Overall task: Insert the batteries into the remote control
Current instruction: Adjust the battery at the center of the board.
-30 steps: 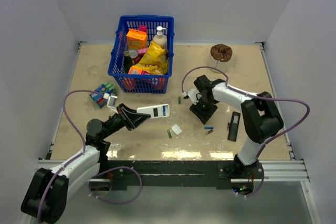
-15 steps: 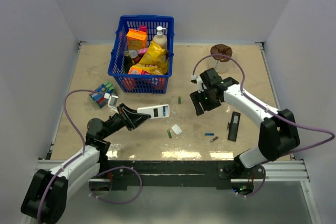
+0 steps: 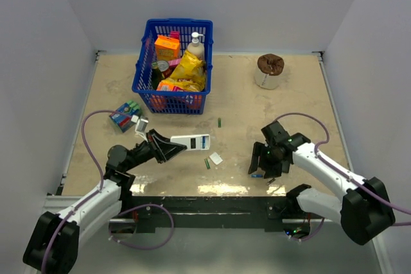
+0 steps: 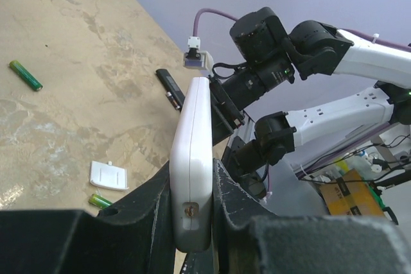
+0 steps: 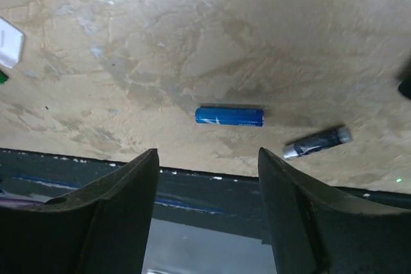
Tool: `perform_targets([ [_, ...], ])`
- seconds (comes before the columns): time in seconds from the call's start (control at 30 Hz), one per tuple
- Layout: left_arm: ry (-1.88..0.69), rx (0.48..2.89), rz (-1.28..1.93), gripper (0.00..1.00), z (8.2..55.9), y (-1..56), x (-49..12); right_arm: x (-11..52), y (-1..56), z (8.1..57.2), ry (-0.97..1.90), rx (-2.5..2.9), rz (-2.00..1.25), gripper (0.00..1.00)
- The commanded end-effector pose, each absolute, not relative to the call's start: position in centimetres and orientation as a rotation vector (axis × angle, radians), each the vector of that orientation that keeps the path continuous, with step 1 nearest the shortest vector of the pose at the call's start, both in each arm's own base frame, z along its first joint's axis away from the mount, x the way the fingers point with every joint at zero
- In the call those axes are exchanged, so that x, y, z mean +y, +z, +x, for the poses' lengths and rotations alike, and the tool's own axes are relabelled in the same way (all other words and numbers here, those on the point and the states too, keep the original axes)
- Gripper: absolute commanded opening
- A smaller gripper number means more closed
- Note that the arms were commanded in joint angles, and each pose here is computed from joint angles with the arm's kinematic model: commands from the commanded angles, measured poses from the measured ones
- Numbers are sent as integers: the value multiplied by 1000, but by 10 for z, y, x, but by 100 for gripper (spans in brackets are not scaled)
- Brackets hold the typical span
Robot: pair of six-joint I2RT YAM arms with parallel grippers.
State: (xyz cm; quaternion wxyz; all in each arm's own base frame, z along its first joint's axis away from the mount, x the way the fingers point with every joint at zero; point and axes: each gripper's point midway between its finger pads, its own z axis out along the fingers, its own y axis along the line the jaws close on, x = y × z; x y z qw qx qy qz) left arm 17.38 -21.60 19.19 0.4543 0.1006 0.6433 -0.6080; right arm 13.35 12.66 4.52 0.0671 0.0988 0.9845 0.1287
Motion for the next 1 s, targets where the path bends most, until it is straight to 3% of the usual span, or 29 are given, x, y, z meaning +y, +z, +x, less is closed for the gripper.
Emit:
perform_targets([
  [0.0, -1511, 1522, 308, 0, 171, 213, -220, 140, 37, 116, 498, 2999, 552, 67],
  [0.3, -1414, 1568, 244, 0, 188, 207, -214, 142, -1, 92, 503, 3092, 688, 68],
  [0.53, -1384, 1599, 256, 0, 196, 207, -216, 157, 1, 117, 582, 3034, 668, 64],
  [0.73, -1372, 1599, 280, 0, 198, 212, -218, 150, 2, 134, 455, 2982, 770, 54],
  [0.97, -1362, 1601, 297, 0, 197, 211, -218, 147, 10, 167, 401, 2838, 828, 54],
])
